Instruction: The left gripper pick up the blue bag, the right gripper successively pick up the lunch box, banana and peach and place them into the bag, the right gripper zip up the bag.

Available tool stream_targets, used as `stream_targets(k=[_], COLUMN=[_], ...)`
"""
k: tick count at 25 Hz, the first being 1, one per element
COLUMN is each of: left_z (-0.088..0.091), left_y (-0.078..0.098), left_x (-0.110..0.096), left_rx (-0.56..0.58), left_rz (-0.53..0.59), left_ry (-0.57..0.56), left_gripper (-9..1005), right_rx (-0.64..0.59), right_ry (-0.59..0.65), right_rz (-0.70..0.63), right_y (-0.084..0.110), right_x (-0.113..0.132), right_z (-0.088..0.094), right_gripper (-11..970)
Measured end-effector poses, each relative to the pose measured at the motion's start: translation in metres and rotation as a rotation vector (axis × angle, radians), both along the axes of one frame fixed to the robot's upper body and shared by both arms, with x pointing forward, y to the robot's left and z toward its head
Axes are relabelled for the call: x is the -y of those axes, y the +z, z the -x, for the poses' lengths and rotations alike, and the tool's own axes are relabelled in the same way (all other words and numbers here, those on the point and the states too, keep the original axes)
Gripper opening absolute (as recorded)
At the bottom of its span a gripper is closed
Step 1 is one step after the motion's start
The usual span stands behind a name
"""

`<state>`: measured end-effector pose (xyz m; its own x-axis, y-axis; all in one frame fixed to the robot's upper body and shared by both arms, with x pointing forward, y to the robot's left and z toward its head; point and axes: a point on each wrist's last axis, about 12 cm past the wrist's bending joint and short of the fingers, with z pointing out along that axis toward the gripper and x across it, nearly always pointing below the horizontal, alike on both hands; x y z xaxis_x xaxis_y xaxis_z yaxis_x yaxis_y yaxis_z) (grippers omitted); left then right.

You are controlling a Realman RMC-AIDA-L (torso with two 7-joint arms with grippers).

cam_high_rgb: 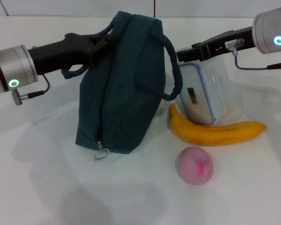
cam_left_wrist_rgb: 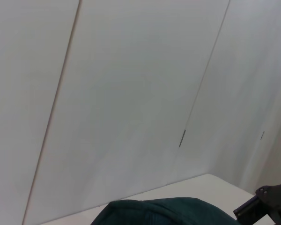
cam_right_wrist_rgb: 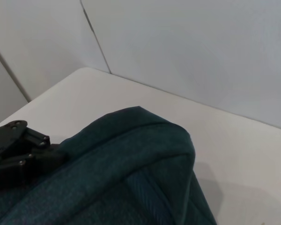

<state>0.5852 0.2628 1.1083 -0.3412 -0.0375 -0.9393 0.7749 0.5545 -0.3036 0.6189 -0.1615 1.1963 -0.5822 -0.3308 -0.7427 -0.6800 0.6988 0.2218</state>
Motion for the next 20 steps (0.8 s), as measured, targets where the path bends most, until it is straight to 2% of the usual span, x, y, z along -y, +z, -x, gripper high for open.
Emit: stream_targets(k=[14,20], left_z=[0.0013,0.0021], left_y=[-0.0006,-0.0014], left_x=[-0.0048,-0.0064], left_rx=[0.001,0.009], left_rz=[-0.005,-0.011], left_ry=[0.01,0.013], left_gripper=[38,38], right_rx=[-0.016,-0.007], right_ry=[0.007,0.006], right_rz=[0.009,-0.002], right_y=[-0.0048,-0.003], right_x=[-0.0089,-0.0101], right_z=[-0.0048,-0.0057], right_gripper=[475,422])
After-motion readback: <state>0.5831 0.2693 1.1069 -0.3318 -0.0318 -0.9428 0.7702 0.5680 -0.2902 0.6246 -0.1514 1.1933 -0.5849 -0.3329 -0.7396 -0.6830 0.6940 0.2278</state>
